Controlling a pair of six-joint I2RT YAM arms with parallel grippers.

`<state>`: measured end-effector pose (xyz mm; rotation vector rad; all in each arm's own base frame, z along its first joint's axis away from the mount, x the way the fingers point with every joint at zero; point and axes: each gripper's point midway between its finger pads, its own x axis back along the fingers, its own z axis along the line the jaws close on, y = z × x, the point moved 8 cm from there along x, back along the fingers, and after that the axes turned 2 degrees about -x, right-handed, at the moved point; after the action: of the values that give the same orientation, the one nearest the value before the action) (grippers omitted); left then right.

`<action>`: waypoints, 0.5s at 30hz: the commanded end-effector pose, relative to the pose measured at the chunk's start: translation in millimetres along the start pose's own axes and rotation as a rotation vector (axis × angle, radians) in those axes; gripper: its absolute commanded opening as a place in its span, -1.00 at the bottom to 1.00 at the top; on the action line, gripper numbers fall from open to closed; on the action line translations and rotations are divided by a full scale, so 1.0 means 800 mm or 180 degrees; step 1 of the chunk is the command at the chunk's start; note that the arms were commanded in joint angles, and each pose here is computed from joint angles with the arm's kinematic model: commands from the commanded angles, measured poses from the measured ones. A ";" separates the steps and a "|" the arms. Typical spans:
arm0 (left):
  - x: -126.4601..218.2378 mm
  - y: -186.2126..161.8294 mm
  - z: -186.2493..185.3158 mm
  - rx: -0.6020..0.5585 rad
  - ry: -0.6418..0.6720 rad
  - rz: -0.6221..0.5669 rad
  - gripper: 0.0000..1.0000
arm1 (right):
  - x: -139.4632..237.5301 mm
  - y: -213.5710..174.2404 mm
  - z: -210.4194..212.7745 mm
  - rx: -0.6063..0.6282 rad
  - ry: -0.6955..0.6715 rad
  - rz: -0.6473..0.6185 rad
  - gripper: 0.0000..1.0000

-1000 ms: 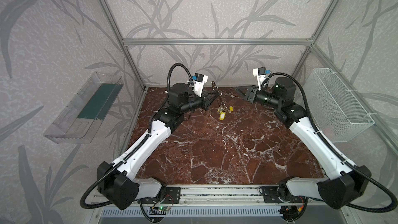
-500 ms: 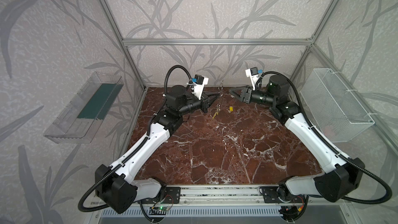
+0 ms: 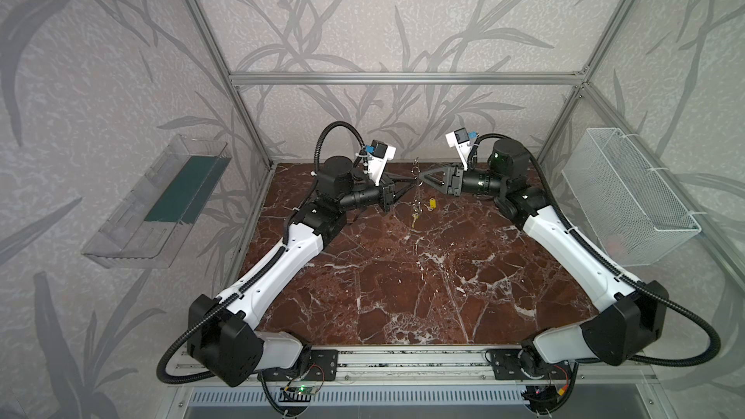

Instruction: Put the keys on the keyring

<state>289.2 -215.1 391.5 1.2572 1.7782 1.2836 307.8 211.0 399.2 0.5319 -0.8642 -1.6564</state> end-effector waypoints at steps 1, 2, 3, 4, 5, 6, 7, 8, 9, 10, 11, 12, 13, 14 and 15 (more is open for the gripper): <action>0.004 0.027 -0.013 -0.0154 -0.0156 -0.0180 -1.00 | -0.002 0.004 0.007 0.0088 0.0118 0.0033 -0.43; 0.004 0.027 -0.012 -0.0146 -0.0157 -0.0176 -1.00 | -0.003 0.004 0.009 0.0086 0.0168 0.0045 -0.46; 0.004 0.027 -0.012 -0.0142 -0.0155 -0.0173 -1.00 | -0.003 0.004 0.010 0.0082 0.0215 0.0051 -0.46; 0.004 0.026 -0.010 -0.0128 -0.0150 -0.0169 -1.00 | -0.003 0.005 0.012 0.0088 0.0244 0.0055 -0.47; 0.003 0.026 -0.010 -0.0120 -0.0152 -0.0164 -1.00 | -0.002 0.004 0.013 0.0090 0.0265 0.0056 -0.47; 0.003 0.026 -0.010 -0.0114 -0.0154 -0.0163 -1.00 | -0.002 0.004 0.015 0.0102 0.0307 0.0055 -0.47; 0.003 0.026 -0.008 -0.0109 -0.0153 -0.0163 -1.00 | -0.001 0.005 0.017 0.0112 0.0351 0.0049 -0.47; 0.002 0.025 -0.007 -0.0099 -0.0152 -0.0157 -1.00 | -0.001 0.005 0.019 0.0111 0.0390 0.0050 -0.47; 0.002 0.024 -0.006 -0.0088 -0.0148 -0.0152 -1.00 | 0.000 0.004 0.021 0.0106 0.0435 0.0053 -0.48; 0.001 0.023 -0.005 -0.0075 -0.0152 -0.0144 -1.00 | 0.000 0.004 0.023 0.0101 0.0486 0.0056 -0.49; 0.001 0.024 -0.004 -0.0072 -0.0152 -0.0146 -1.00 | 0.000 0.004 0.024 0.0095 0.0522 0.0060 -0.53; 0.000 0.023 -0.003 -0.0062 -0.0143 -0.0145 -1.00 | 0.000 0.004 0.025 0.0094 0.0553 0.0061 -0.57; 0.000 0.023 -0.001 -0.0054 -0.0129 -0.0143 -1.00 | 0.000 0.004 0.027 0.0098 0.0575 0.0066 -0.59; 0.000 0.022 0.001 -0.0039 -0.0114 -0.0139 -1.00 | 0.000 0.003 0.028 0.0103 0.0591 0.0075 -0.59; 0.000 0.023 0.002 -0.0038 -0.0117 -0.0145 -1.00 | 0.000 0.002 0.029 0.0112 0.0602 0.0080 -0.61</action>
<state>293.5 -213.8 393.6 1.2668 1.7835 1.2518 302.2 214.2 404.3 0.5998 -0.7830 -1.5986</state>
